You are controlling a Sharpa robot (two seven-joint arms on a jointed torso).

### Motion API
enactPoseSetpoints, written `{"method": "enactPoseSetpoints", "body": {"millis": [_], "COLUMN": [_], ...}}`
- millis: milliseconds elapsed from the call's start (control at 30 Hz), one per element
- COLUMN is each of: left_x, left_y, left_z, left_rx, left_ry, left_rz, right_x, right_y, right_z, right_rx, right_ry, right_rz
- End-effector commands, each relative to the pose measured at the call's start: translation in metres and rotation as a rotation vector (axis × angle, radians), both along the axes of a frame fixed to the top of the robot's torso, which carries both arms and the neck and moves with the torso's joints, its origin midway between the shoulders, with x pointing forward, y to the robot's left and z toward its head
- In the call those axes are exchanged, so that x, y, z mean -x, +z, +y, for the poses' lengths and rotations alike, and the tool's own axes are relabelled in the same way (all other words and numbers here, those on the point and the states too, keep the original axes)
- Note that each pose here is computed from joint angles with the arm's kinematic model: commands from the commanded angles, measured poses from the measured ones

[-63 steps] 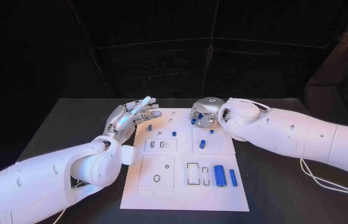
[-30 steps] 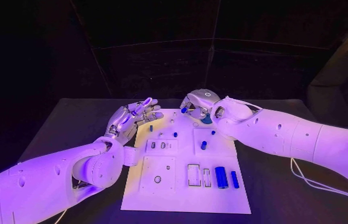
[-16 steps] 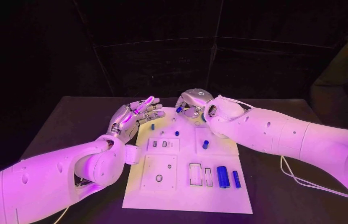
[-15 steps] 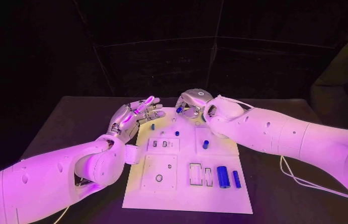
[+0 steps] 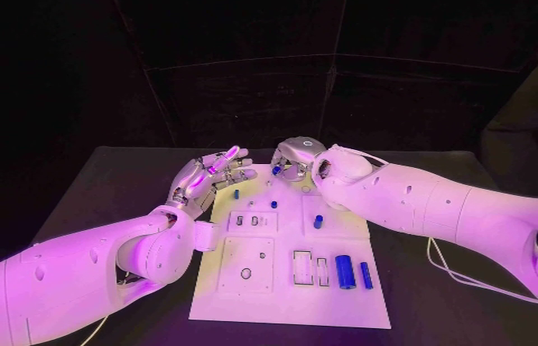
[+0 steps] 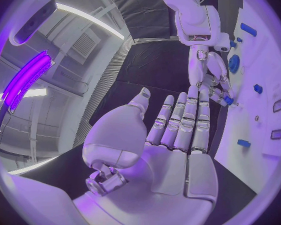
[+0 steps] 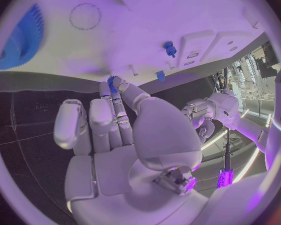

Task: Assemble the parts on the task board

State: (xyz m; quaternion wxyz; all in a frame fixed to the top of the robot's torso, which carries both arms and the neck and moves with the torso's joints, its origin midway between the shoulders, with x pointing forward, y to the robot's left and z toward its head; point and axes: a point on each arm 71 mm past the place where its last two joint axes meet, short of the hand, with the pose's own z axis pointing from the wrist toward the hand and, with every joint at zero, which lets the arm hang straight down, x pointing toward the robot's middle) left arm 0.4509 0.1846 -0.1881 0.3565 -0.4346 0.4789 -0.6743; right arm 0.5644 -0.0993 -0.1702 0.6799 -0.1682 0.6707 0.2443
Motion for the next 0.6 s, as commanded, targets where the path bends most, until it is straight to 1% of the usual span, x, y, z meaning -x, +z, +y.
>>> {"method": "enactPoseSetpoints", "body": {"millis": [33,267,400,600], "left_x": [0.0003,0.0001,-0.0003,-0.0007], "left_y": [0.0021,0.0023,0.0022,0.0025], "left_z": [-0.0017,-0.0019,-0.0019,-0.0023], "left_rx": [0.01,0.01,0.009,0.008], "left_ry": [-0.017,-0.021,-0.022,-0.024], "left_rz": [-0.009,-0.006,-0.005,-0.003], "right_x": [-0.0019,-0.0022,-0.0022,-0.0029], "right_y": [-0.0003,0.0012,0.001,-0.0037], "right_z": [-0.0017,-0.0004,0.0014,0.0044], "right_rx": [0.008,-0.002,0.001,0.042], "right_ry": [-0.034,-0.042,-0.038,-0.037], "right_rz": [-0.008,-0.027,-0.024,0.028]}}
